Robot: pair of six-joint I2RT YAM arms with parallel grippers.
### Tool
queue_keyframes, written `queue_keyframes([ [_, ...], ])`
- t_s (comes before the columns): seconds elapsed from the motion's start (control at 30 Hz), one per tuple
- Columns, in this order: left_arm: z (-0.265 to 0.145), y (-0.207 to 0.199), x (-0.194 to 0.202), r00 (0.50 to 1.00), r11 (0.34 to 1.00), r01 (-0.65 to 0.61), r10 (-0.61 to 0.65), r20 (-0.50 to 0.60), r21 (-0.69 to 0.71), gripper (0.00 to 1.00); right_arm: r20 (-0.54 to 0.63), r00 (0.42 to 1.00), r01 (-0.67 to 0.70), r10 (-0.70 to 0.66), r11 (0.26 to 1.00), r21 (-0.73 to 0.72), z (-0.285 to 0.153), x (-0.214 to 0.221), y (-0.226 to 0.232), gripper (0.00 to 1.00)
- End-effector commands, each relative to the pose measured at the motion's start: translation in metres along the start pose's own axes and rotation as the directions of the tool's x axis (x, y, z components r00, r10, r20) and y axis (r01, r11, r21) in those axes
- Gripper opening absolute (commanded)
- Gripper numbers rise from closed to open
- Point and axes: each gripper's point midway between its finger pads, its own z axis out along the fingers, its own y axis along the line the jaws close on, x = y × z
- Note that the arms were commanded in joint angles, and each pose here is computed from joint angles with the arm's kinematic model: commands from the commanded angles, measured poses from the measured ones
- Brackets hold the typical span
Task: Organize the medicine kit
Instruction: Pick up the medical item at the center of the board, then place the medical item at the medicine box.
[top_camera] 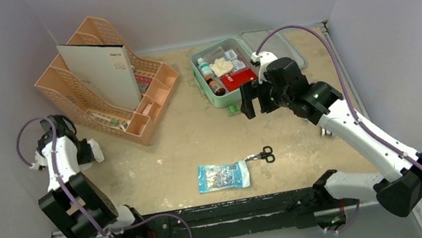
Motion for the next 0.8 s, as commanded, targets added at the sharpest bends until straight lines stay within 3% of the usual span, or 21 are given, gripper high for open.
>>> queue_keyframes([
  [0.0,-0.056,-0.040,-0.008,0.989,0.963,-0.143,0.129,0.072,0.230,0.00,0.098,0.995,-0.016,0.021,0.998,-0.056,-0.016,-0.025,0.012,0.99],
  [0.07,-0.075,-0.053,-0.003,0.977,0.925,-0.210,0.191,0.091,0.316,0.00,0.131,0.991,-0.026,0.035,0.997,-0.068,-0.019,-0.029,0.013,0.98],
  [0.13,-0.098,-0.071,0.011,0.950,0.845,-0.310,0.290,0.114,0.436,0.00,0.167,0.985,-0.039,0.052,0.996,-0.081,-0.023,-0.034,0.015,0.98],
  [0.23,-0.141,-0.090,0.039,0.881,0.657,-0.455,0.433,0.193,0.602,0.00,0.201,0.977,-0.053,0.078,0.991,-0.127,-0.031,-0.039,0.023,0.96],
  [0.4,-0.192,-0.095,0.069,0.791,0.379,-0.528,0.546,0.278,0.760,0.00,0.223,0.971,-0.059,0.091,0.988,-0.144,-0.039,-0.044,0.026,0.90],
  [0.5,-0.214,-0.092,0.101,0.725,0.188,-0.489,0.631,0.277,0.852,0.00,0.225,0.967,-0.077,0.116,0.982,-0.174,-0.039,-0.046,0.031,0.86],
  [0.6,-0.228,-0.086,0.129,0.661,0.037,-0.386,0.708,0.249,0.922,0.00,0.203,0.969,-0.098,0.138,0.976,-0.193,-0.033,-0.045,0.036,0.81],
  [0.77,-0.236,-0.074,0.160,0.552,-0.095,-0.286,0.797,0.245,0.954,0.00,0.195,0.963,-0.137,0.189,0.958,-0.252,-0.021,-0.052,0.048,0.73],
])
